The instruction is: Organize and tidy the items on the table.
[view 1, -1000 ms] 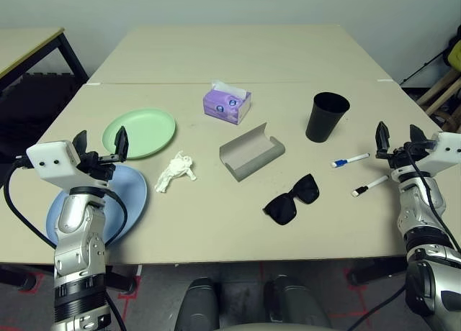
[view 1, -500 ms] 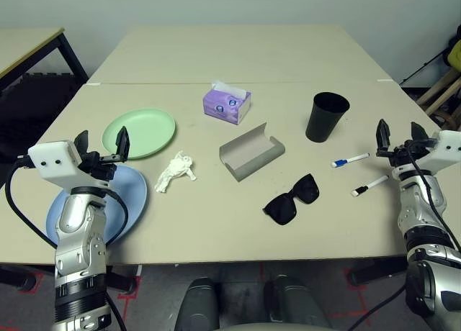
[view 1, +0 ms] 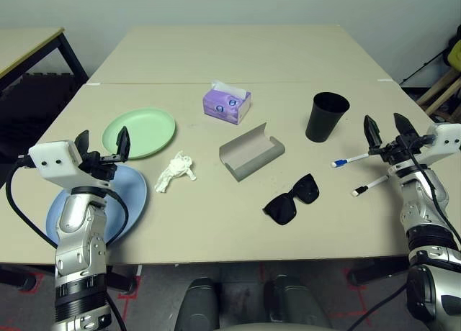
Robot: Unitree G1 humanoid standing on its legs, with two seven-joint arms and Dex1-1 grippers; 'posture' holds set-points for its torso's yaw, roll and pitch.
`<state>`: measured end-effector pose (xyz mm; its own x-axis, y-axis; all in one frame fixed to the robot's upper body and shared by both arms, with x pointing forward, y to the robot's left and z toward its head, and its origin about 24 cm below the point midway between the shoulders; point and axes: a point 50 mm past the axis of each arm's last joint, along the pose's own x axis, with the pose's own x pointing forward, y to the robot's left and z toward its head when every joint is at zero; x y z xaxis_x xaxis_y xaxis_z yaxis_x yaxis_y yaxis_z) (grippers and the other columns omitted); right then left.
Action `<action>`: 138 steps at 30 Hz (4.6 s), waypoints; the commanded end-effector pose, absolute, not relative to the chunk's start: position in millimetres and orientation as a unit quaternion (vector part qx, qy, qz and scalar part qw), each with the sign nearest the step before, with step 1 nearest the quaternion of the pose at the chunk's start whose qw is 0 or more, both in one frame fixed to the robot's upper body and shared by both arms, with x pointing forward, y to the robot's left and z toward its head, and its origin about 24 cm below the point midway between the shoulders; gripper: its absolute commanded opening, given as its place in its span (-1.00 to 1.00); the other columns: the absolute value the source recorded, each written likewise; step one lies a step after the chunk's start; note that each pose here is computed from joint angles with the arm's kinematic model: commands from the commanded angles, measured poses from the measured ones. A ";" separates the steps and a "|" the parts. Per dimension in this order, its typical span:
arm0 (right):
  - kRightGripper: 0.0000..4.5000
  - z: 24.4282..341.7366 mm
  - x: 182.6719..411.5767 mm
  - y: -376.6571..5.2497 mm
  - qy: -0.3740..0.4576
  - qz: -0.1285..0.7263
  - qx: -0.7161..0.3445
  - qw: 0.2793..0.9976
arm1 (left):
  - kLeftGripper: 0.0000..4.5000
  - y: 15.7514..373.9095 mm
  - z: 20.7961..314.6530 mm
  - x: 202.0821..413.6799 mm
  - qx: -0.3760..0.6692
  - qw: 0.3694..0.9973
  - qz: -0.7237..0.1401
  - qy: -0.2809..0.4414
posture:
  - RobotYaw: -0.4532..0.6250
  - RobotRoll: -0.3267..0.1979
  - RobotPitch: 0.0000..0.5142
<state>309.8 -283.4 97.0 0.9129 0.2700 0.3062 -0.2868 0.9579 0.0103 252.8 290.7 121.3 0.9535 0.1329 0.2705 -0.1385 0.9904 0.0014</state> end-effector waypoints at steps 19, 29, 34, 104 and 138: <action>0.99 92.2 271.3 -237.9 -0.116 0.481 0.020 0.869 | 1.00 292.1 124.2 255.4 0.018 0.988 0.064 -0.136 | 0.11 0.25 -0.97; 0.99 94.0 256.4 -234.3 -0.105 0.568 -0.023 0.816 | 1.00 290.6 124.7 257.2 0.017 0.989 0.060 -0.138 | 0.11 0.25 -0.99; 0.99 92.6 252.6 -234.5 -0.098 0.596 -0.033 0.796 | 1.00 290.0 125.2 257.7 0.018 0.988 0.058 -0.139 | 0.11 0.25 -0.99; 0.99 73.3 241.4 -236.9 -0.131 0.570 -0.012 0.811 | 1.00 312.9 160.4 208.4 0.128 0.941 -0.238 0.204 | 0.15 0.25 -0.88; 1.00 67.3 237.5 -241.2 -0.119 0.565 -0.026 0.816 | 0.92 383.4 92.1 180.0 -0.006 0.913 0.048 0.405 | 0.13 0.25 -0.78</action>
